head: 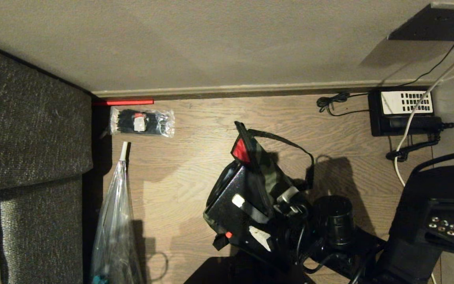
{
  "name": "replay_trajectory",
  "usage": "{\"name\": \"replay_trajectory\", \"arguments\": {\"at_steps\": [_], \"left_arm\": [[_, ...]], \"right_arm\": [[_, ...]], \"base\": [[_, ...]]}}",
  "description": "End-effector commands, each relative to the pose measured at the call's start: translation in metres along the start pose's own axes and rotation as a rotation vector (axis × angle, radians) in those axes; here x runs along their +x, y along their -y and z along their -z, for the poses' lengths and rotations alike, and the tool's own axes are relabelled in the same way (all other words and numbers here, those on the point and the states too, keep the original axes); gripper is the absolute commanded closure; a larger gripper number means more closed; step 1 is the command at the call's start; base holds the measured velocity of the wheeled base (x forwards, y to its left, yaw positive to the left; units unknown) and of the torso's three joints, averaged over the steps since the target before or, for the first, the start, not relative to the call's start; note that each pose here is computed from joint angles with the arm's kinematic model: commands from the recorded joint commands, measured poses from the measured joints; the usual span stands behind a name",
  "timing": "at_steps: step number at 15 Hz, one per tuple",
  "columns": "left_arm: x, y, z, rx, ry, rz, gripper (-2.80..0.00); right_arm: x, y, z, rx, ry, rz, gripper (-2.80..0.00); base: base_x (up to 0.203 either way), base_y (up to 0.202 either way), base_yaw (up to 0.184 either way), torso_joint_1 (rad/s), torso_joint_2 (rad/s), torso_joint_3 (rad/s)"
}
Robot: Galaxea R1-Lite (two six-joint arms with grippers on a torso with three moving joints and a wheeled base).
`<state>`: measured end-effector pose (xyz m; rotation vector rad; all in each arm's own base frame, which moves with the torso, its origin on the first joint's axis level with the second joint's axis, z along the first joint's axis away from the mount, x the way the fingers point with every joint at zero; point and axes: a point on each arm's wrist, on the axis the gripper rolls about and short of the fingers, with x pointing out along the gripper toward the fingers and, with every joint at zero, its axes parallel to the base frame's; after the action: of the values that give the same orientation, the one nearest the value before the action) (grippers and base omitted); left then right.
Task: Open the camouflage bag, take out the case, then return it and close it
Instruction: Close the top of the storage box
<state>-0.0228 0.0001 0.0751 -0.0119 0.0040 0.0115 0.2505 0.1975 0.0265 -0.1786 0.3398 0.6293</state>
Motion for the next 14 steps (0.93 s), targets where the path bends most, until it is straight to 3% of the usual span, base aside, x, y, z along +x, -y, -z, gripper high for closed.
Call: {"name": "replay_trajectory", "arguments": {"at_steps": [1, 5, 9, 11, 12, 14], "left_arm": [[0.000, 0.000, 0.001, 0.000, -0.001, -0.001, 0.00], [0.000, 0.000, 0.001, 0.000, -0.001, -0.001, 0.00], [0.000, 0.000, 0.001, 0.000, -0.001, -0.001, 0.00], [0.000, 0.000, 0.001, 0.000, -0.001, -0.001, 0.00], [0.000, 0.000, 0.001, 0.000, -0.001, -0.002, 0.00], [0.000, 0.000, 0.001, 0.000, -0.001, -0.001, 0.00]], "right_arm": [[0.004, -0.007, 0.007, -0.005, -0.018, 0.036, -2.80], [-0.019, -0.004, -0.014, 0.003, 0.037, 0.041, -2.80], [-0.067, -0.001, -0.025, 0.013, 0.015, 0.041, -2.80], [-0.090, 0.002, -0.038, 0.076, 0.036, 0.052, -2.80], [-0.100, 0.003, -0.044, 0.103, 0.047, 0.060, 0.00], [-0.125, 0.007, -0.055, 0.133, 0.064, 0.074, 0.00]], "base": [[0.000, 0.000, 0.000, 0.000, 0.00, 0.000], [0.000, 0.000, 0.000, 0.000, 0.00, 0.000], [0.000, 0.000, 0.000, 0.000, 0.00, 0.000], [0.000, 0.000, 0.000, 0.000, 0.00, 0.000], [0.000, 0.000, 0.000, 0.000, 0.00, 0.000], [0.000, 0.000, 0.000, 0.000, 0.00, 0.000]]}}
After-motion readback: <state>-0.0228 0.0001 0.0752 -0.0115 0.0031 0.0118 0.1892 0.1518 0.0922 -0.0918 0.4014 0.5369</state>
